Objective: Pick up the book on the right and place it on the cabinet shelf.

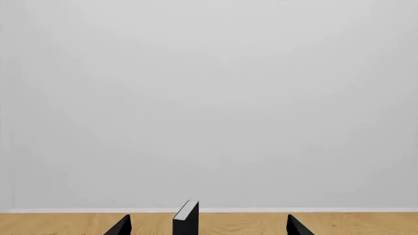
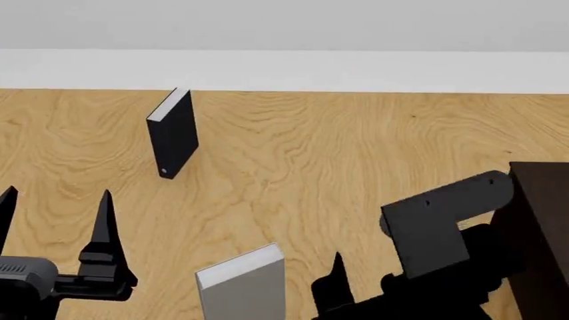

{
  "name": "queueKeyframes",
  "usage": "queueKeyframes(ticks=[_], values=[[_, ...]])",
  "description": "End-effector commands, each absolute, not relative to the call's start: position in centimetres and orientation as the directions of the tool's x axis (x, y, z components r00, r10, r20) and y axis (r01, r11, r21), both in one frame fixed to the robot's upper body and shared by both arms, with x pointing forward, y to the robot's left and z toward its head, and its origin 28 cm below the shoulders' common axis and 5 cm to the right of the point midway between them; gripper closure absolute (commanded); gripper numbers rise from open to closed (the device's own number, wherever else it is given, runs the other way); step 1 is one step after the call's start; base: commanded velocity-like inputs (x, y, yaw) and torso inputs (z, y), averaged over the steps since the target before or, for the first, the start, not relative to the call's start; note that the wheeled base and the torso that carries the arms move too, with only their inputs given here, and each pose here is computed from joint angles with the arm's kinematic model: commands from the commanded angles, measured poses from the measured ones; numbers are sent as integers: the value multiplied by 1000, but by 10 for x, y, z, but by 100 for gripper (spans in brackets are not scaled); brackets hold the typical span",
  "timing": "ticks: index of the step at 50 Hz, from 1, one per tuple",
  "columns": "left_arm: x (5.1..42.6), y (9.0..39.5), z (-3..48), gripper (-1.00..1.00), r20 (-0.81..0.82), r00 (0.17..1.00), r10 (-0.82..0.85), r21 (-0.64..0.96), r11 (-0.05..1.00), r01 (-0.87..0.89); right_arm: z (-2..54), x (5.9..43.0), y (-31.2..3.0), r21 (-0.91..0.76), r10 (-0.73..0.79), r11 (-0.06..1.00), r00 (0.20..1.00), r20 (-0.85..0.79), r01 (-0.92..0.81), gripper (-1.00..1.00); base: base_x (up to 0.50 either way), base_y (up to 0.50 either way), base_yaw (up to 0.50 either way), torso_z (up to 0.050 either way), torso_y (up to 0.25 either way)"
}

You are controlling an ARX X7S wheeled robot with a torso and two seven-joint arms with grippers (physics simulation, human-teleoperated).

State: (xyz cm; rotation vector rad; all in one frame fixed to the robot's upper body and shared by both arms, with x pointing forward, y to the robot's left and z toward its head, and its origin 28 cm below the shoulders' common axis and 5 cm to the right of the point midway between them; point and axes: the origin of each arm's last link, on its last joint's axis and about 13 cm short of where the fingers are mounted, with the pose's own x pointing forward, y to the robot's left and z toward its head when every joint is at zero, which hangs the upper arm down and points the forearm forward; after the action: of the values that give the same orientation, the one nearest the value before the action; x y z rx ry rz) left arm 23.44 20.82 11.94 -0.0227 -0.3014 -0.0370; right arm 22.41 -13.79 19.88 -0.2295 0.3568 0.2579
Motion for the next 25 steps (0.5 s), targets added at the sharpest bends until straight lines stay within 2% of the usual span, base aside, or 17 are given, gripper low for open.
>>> queueKeyframes(ticks=[1, 25], values=[[233, 210, 122, -100, 299, 954, -29, -23, 999, 38, 205, 211, -145, -190, 254, 891, 797, -548, -414, -100, 0, 0, 0, 0, 0], [232, 209, 121, -100, 301, 952, -53, -1, 998, 56, 177, 218, -149, -146, 255, 876, 697, -670, -460, -100, 0, 0, 0, 0, 0]])
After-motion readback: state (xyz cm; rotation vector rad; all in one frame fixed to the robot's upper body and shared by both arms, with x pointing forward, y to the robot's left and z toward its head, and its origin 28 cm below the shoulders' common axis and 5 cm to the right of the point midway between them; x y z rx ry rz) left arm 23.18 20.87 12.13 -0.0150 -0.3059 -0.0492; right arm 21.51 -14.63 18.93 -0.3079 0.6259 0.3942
